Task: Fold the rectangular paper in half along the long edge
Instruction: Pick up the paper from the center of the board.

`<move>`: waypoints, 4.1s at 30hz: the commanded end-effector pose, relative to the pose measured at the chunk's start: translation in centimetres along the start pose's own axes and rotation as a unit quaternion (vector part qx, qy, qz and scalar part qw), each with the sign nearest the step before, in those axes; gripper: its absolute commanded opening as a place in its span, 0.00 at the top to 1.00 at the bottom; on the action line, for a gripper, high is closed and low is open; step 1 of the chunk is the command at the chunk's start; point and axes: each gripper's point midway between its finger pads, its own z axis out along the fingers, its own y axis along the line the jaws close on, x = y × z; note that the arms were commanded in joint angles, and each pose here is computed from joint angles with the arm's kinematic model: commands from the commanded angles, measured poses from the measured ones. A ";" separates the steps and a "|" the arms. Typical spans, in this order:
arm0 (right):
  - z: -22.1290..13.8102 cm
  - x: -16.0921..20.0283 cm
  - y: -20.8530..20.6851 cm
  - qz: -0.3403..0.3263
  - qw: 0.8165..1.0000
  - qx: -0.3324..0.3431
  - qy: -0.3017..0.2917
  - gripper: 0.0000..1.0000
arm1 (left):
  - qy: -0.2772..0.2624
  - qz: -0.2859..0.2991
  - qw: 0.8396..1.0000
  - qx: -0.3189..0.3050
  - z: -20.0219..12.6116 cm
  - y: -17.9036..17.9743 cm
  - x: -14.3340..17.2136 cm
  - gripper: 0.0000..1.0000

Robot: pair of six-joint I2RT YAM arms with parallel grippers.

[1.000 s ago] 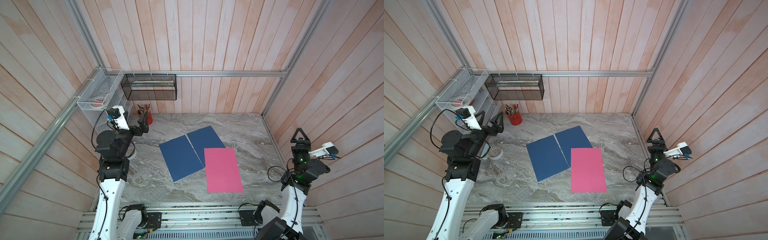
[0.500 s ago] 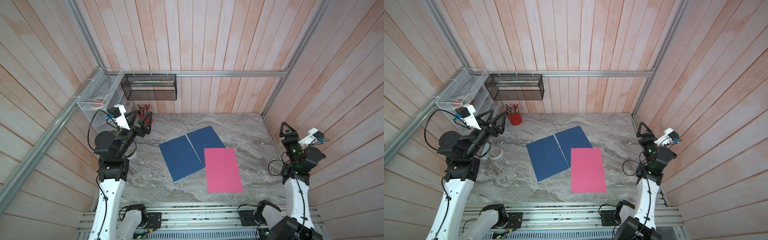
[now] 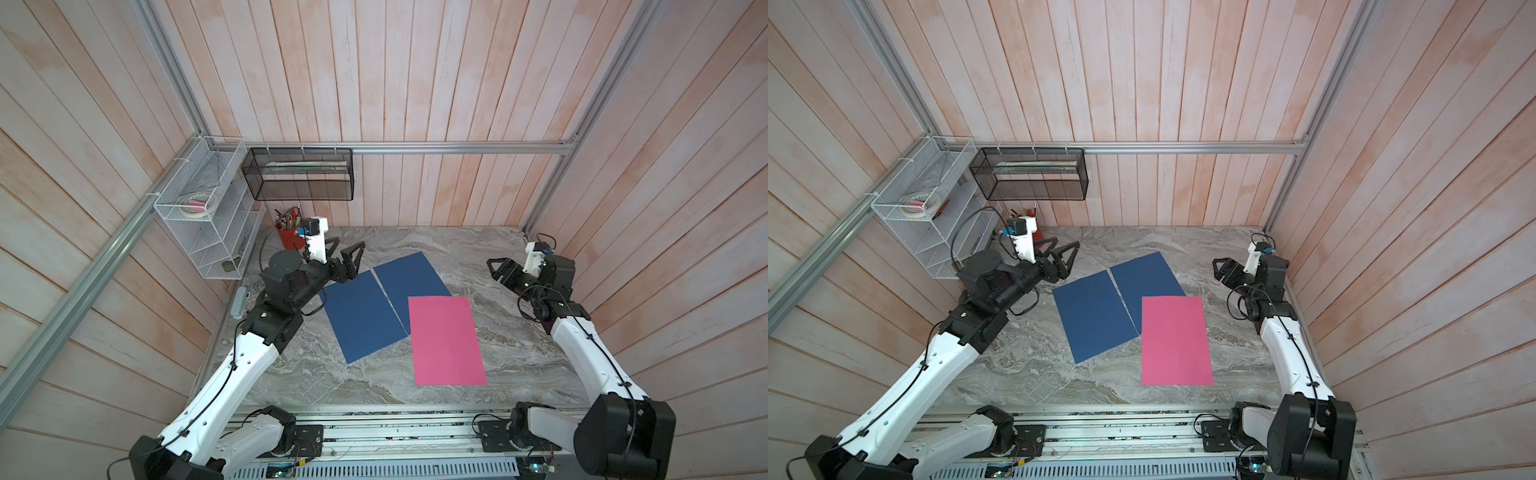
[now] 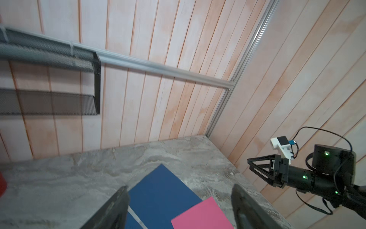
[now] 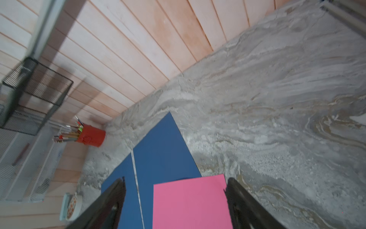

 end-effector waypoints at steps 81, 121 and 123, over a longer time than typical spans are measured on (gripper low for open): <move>2.8 23.5 -6.4 0.097 0.950 0.025 0.297 0.35 | 0.479 -0.167 0.858 0.079 12.5 -6.8 38.5 1.00; 0.0 25.9 -4.6 0.118 0.948 0.008 0.296 0.95 | 0.493 -0.169 0.851 0.067 12.5 -6.4 39.6 1.00; 0.0 25.4 -4.4 0.116 0.950 0.007 0.291 1.00 | 0.490 -0.165 0.854 0.063 12.6 -6.3 39.3 1.00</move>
